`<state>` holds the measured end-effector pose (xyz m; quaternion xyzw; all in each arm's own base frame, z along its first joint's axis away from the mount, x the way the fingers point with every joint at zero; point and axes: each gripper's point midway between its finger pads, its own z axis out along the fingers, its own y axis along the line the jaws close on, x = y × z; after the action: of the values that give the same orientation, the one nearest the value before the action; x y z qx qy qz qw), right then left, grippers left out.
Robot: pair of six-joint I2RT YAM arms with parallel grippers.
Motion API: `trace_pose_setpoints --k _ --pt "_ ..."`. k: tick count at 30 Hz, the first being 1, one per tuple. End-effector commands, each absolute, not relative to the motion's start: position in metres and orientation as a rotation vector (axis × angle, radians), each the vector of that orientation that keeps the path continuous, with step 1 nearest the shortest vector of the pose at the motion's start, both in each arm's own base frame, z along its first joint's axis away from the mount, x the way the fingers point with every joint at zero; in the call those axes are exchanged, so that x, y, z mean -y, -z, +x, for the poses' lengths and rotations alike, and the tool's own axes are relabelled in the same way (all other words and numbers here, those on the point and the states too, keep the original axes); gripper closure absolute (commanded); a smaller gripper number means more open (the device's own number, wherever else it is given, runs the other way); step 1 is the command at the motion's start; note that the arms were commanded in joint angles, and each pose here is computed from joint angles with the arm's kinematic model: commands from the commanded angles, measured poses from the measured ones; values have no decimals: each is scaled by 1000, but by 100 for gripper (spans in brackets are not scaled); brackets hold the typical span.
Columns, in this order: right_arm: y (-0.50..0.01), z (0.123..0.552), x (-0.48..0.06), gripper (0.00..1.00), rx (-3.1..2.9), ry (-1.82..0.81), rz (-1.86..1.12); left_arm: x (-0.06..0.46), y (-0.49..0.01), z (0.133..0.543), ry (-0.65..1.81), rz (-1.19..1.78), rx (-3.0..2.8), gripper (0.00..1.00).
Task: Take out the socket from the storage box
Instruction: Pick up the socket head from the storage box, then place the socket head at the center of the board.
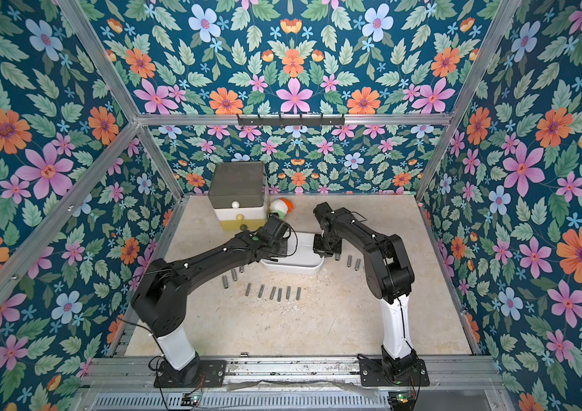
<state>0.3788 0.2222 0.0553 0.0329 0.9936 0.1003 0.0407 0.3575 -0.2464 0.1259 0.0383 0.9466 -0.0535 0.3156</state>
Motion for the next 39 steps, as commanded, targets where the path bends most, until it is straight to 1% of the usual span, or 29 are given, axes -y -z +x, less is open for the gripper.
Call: trace_pose_setpoints --k 1,6,11,15,18,23,27,31,32,39 --pt "-61 378 -223 100 -3042 -318 112 204 -126 336 42 -4 -2512 99" --pt "-70 383 -225 100 -3018 -319 103 132 -118 296 -26 -260 -2527 99" --pt "-71 386 -228 100 -3014 -331 99 80 -102 261 -95 -499 -2499 100" --pt "-73 387 -229 100 -3008 -343 94 52 -79 238 -131 -662 -2479 100" --pt "-72 386 -230 100 -3011 -349 87 41 -62 229 -114 -749 -2470 98" --pt "-70 383 -233 100 -3014 -348 72 29 -47 230 -123 -805 -2473 97" --pt "-67 381 -234 100 -3018 -352 66 37 -35 243 -49 -809 -2506 97" --pt "-68 380 -235 100 -3010 -363 71 40 -25 251 -49 -805 -2534 97" --pt "-68 380 -236 100 -3010 -366 72 41 -23 253 -42 -800 -2540 95" --pt "-70 379 -235 100 -3007 -360 69 34 -21 255 -77 -816 -2539 93"
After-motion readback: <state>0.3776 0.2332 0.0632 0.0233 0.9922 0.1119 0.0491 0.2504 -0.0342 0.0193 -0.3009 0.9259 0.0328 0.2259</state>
